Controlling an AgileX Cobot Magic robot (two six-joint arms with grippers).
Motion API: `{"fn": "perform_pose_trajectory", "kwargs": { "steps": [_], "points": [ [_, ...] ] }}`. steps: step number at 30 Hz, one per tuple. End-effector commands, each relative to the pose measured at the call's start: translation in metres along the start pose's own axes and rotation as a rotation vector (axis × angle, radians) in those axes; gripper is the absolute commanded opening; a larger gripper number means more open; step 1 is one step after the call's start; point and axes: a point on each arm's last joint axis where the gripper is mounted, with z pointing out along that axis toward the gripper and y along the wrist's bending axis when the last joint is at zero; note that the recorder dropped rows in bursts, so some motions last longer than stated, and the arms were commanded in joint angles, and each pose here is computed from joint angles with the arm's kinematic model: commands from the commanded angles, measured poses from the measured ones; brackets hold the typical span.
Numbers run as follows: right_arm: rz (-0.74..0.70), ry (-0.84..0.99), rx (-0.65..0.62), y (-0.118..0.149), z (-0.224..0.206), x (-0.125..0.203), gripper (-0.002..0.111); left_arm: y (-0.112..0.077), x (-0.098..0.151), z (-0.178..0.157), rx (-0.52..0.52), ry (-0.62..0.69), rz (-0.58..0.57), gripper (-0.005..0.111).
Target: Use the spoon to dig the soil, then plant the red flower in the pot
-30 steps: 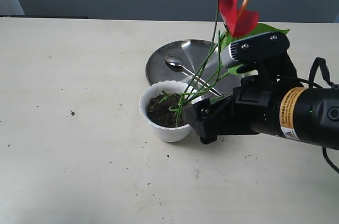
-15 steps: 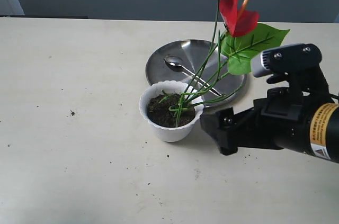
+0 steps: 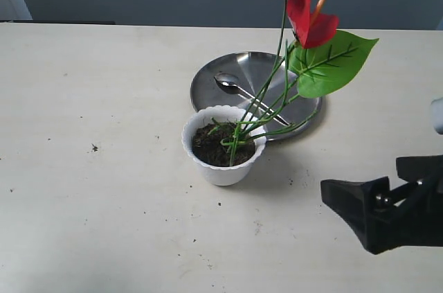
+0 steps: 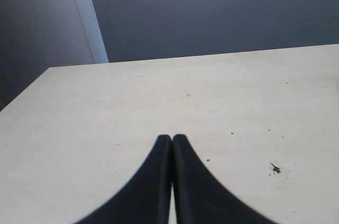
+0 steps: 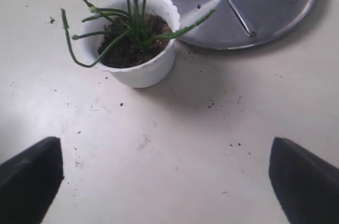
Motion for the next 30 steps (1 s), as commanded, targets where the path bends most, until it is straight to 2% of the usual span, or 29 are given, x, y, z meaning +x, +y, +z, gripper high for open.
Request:
{"fn": "perform_pose_trajectory", "kwargs": {
  "steps": [1, 9, 23, 26, 30],
  "points": [
    [-0.062, -0.004, 0.050, -0.011, -0.013, 0.005, 0.104, 0.000, -0.002, -0.001, 0.008, -0.011, -0.010, 0.000],
    [-0.034, -0.186, 0.039, -0.024, -0.038, 0.000, 0.104, 0.000, -0.002, -0.001, 0.008, -0.011, -0.010, 0.000],
    [0.229, -0.513, 0.242, -0.056, -0.090, 0.014, 0.104, 0.000, -0.002, -0.001, 0.008, -0.011, -0.010, 0.000],
    [0.206, -0.629, 0.302, -0.059, -0.096, 0.021, 0.104, 0.000, -0.002, -0.001, 0.008, -0.011, -0.010, 0.000],
    [0.140, -0.780, 0.279, -0.055, -0.081, 0.032, 0.104, 0.000, -0.002, -0.001, 0.008, -0.011, -0.010, 0.000]
  ]
}}
